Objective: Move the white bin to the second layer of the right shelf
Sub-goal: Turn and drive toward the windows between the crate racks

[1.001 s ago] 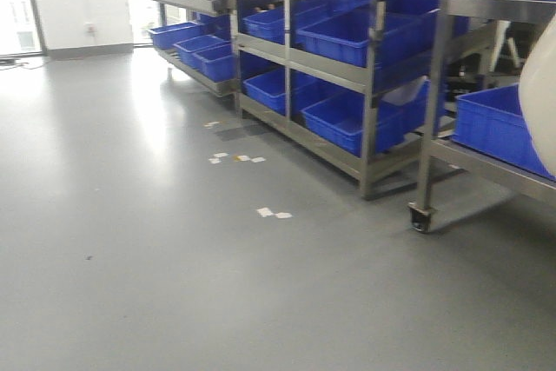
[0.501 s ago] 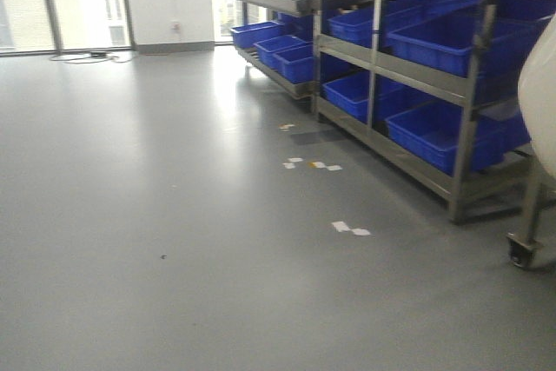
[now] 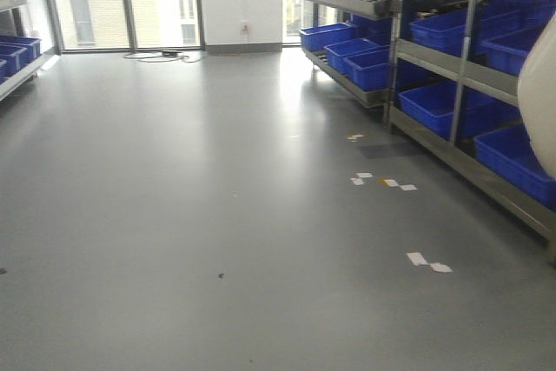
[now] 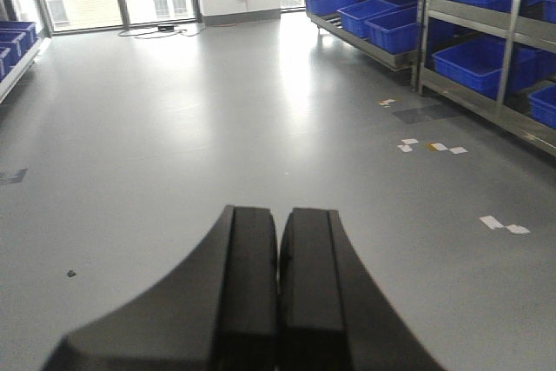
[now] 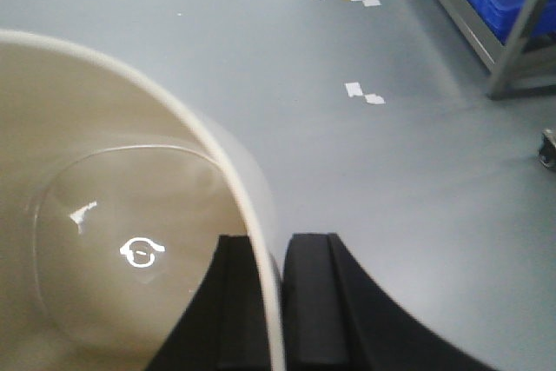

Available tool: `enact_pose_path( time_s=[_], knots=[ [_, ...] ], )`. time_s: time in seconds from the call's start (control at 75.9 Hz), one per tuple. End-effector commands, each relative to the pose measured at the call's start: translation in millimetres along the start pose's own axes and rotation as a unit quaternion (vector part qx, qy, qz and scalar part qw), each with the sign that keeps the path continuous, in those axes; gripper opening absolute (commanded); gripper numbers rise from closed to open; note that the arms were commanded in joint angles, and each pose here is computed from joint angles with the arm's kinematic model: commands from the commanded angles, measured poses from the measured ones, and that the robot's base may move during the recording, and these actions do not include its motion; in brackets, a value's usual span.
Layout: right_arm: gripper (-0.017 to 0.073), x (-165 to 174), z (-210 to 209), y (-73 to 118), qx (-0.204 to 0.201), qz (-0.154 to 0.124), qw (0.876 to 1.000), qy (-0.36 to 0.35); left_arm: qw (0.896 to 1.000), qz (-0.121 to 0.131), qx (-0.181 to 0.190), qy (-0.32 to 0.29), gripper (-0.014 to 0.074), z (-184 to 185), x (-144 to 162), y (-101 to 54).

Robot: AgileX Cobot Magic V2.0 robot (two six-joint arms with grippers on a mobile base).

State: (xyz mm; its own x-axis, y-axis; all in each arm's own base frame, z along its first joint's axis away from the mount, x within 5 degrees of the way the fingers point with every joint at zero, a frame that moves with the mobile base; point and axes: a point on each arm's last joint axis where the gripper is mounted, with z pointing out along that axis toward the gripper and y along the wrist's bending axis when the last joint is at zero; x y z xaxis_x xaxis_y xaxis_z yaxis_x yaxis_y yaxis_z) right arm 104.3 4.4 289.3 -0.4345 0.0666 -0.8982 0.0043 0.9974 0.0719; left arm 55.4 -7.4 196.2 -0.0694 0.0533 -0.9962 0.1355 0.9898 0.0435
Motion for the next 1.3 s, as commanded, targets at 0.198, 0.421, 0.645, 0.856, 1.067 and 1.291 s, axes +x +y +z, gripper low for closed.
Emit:
enact_pose_path(
  time_s=[0.198, 0.421, 0.645, 0.856, 1.067, 1.291],
  knots=[
    [0.0027, -17.4, -5.0, 1.6, -0.006, -0.005, 0.998, -0.059, 1.000, -0.003, 0.000, -0.031, 0.0085, 1.0, 3.8, -0.4],
    [0.0027, -17.4, -5.0, 1.6, -0.006, -0.005, 0.998, -0.059, 1.000, -0.003, 0.000, -0.031, 0.0085, 1.0, 3.8, -0.4],
    [0.0027, -17.4, -5.0, 1.6, -0.006, -0.005, 0.998, -0.059, 1.000, -0.003, 0.000, -0.031, 0.0085, 1.0, 3.8, -0.4],
    [0.0027, -17.4, -5.0, 1.6, -0.006, -0.005, 0.998, -0.059, 1.000, -0.003, 0.000, -0.031, 0.0085, 1.0, 3.8, -0.4],
    [0.0027, -17.4, -5.0, 1.6, -0.006, -0.005, 0.998, -0.059, 1.000, -0.003, 0.000, -0.031, 0.0085, 1.0, 3.8, -0.4],
    [0.0027, -17.4, -5.0, 1.6, -0.006, -0.005, 0.998, -0.059, 1.000, -0.003, 0.000, -0.031, 0.0085, 1.0, 3.8, -0.4]
  ],
)
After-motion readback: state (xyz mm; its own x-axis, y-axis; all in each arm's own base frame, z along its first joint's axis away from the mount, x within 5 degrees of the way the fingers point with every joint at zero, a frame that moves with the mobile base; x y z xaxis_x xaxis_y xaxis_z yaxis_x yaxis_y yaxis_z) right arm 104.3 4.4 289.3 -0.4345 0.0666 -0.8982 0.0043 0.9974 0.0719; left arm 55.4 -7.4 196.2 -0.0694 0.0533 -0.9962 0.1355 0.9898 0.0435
